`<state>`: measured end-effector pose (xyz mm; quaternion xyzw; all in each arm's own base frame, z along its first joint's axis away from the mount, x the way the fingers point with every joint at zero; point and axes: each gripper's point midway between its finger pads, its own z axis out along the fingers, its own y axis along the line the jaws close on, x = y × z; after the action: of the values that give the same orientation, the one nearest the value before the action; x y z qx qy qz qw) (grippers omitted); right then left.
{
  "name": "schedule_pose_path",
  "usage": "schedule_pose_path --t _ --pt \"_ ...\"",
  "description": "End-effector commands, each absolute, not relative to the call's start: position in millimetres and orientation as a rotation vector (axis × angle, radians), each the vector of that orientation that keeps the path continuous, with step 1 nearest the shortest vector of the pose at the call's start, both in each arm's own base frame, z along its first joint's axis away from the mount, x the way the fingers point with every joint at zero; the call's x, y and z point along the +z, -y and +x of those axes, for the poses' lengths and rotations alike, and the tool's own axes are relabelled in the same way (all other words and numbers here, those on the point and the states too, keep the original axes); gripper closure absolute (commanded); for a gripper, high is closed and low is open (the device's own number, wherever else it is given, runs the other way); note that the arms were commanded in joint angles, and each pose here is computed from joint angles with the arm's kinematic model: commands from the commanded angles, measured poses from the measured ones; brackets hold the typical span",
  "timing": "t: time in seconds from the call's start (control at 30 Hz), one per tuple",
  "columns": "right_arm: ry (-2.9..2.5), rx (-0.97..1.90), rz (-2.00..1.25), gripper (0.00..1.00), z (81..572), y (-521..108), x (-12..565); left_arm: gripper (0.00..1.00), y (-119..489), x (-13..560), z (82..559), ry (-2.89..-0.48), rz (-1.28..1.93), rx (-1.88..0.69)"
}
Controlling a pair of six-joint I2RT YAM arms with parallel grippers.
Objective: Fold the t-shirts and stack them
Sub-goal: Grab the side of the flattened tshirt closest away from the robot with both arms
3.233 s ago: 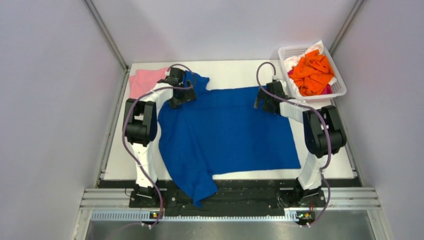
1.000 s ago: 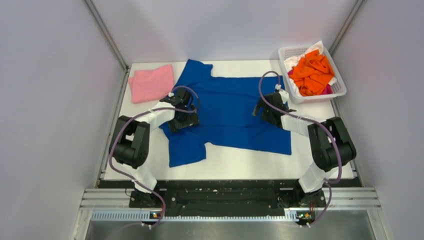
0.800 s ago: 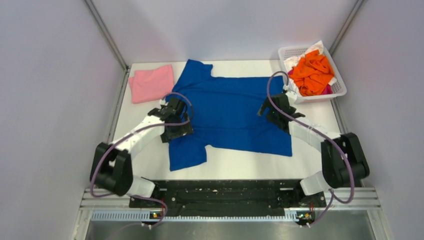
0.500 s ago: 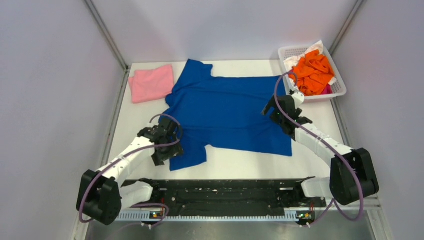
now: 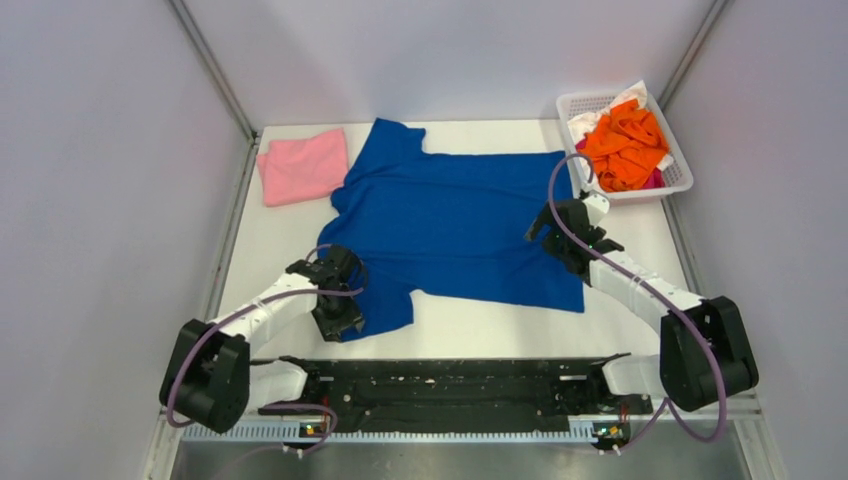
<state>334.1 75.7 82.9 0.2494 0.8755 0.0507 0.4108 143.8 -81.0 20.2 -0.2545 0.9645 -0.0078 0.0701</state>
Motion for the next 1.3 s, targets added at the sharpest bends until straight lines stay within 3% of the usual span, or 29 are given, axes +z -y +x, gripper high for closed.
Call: schedule_pose_path --t 0.0,0.13,0.23,0.4,0.63,0.77,0.93,1.13,1.27 --pt "-2.147 0.117 0.652 0.01 336 -71 97 0.53 89 7 153 -2.911 -0.757 -0.051" --pt "-2.134 0.098 0.671 0.01 333 -66 100 0.76 81 4 159 -2.913 -0.743 0.058" --pt "-2.115 0.088 0.696 0.01 328 -61 103 0.99 82 4 164 -2.909 -0.715 0.060" --pt "-2.132 0.069 0.755 0.01 304 -51 96 1.00 92 6 171 -2.910 -0.661 -0.031" --pt "-2.261 -0.070 0.886 0.03 226 -19 60 1.00 98 18 168 -2.875 -0.631 -0.142" --pt "-2.274 0.003 0.915 0.16 208 -23 44 1.00 101 22 167 -2.864 -0.617 -0.182" --pt "-2.277 -0.008 0.938 0.45 203 -20 33 1.00 99 25 167 -2.847 -0.607 -0.185" --pt "-2.337 -0.032 0.949 0.58 205 -24 16 1.00 101 26 167 -2.859 -0.587 -0.193" --pt "-2.350 -0.065 0.946 0.75 208 -23 11 1.00 102 28 168 -2.860 -0.567 -0.201"
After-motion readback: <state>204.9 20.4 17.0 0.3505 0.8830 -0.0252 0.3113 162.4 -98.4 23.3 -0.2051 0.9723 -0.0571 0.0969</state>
